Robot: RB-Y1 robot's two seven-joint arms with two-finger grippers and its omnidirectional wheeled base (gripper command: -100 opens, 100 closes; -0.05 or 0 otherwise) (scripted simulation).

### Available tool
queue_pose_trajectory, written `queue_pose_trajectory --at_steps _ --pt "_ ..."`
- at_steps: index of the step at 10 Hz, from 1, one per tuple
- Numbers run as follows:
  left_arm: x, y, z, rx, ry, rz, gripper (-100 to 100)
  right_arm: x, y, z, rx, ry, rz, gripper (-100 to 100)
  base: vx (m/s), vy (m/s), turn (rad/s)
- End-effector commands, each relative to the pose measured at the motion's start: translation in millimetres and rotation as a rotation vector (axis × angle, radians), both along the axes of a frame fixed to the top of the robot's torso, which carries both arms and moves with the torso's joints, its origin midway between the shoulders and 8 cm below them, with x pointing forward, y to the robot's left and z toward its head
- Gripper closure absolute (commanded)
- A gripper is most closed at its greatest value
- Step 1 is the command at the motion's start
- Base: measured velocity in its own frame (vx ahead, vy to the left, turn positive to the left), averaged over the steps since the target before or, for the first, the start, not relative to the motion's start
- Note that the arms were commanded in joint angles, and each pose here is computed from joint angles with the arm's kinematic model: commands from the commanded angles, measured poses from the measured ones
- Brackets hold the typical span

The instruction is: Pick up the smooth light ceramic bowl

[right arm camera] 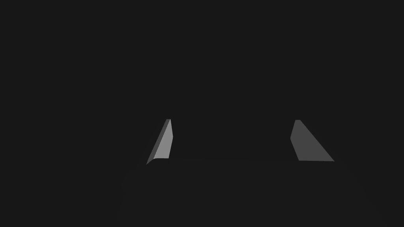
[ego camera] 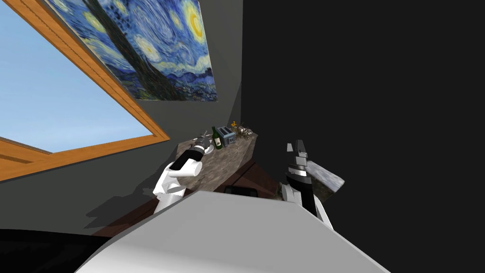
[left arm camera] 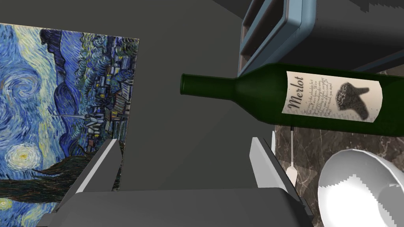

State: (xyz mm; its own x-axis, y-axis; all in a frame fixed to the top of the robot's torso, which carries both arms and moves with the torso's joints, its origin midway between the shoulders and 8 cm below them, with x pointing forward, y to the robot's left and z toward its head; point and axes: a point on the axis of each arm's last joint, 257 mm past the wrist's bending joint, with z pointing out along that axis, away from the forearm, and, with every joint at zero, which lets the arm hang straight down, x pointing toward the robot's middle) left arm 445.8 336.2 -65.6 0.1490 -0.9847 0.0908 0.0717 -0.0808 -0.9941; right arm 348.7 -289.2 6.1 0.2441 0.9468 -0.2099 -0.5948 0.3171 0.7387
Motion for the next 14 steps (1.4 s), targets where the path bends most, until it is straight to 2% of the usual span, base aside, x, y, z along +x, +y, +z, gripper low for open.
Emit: queue_pose_trajectory --at_steps 1,4,13,14 --pt "1 3.4 -9 -0.010 0.040 0.008 -100 0 0 0 0.000 0.000 0.000 0 0.010 -0.014 -0.034" --pt "2 8.5 -19 -0.023 0.092 0.020 -100 0 0 0 0.000 0.000 0.000 0 0.012 -0.011 -0.021" --pt "-3 27.0 -65 -0.065 0.305 0.063 -100 0 0 0 0.000 0.000 0.000 0 0.013 0.002 -0.024" --pt "-4 27.2 -67 -0.066 0.314 0.065 -100 0 0 0 0.000 0.000 0.000 0 0.007 0.005 0.000"
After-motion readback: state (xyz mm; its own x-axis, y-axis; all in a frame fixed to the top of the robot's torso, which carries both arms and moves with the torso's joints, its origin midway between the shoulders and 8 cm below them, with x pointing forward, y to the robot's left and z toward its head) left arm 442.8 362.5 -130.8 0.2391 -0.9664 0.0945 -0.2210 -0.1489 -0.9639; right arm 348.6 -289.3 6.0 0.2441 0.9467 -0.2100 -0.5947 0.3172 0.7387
